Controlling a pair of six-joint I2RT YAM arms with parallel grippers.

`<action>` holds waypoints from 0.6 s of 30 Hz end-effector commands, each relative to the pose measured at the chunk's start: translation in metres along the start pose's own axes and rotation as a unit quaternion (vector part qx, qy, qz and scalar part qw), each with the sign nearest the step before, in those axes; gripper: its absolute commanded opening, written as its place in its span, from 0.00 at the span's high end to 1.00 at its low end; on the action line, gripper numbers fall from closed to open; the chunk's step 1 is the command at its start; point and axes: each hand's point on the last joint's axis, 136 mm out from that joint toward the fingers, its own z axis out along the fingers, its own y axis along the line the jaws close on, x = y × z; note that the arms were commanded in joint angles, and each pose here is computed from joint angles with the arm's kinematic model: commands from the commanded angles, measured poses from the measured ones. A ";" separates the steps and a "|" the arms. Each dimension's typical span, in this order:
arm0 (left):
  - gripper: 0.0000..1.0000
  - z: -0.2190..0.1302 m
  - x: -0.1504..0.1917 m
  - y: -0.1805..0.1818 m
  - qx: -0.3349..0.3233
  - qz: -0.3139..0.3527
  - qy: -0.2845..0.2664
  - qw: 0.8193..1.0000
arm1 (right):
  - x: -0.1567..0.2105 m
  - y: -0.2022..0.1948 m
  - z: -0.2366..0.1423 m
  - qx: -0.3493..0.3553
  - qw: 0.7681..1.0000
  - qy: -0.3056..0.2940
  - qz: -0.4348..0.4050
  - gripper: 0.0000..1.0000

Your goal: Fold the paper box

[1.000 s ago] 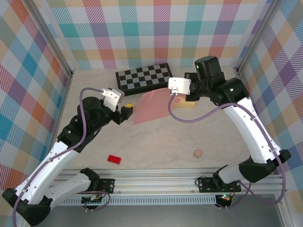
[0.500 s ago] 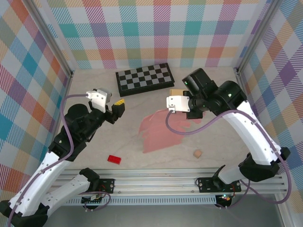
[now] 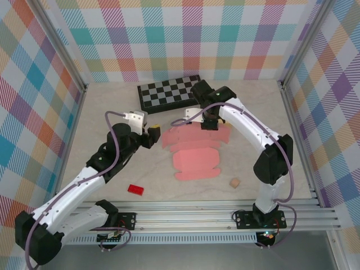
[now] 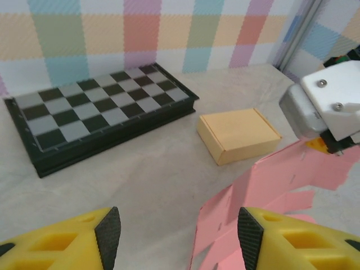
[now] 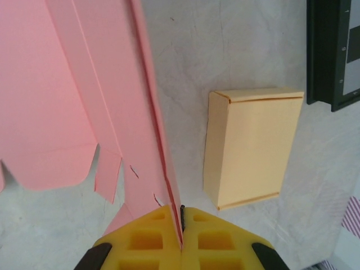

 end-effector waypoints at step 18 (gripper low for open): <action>0.45 0.083 0.042 -0.005 0.116 0.026 0.125 0.985 | -0.012 0.009 0.040 -0.043 0.991 -0.129 -0.010 1.00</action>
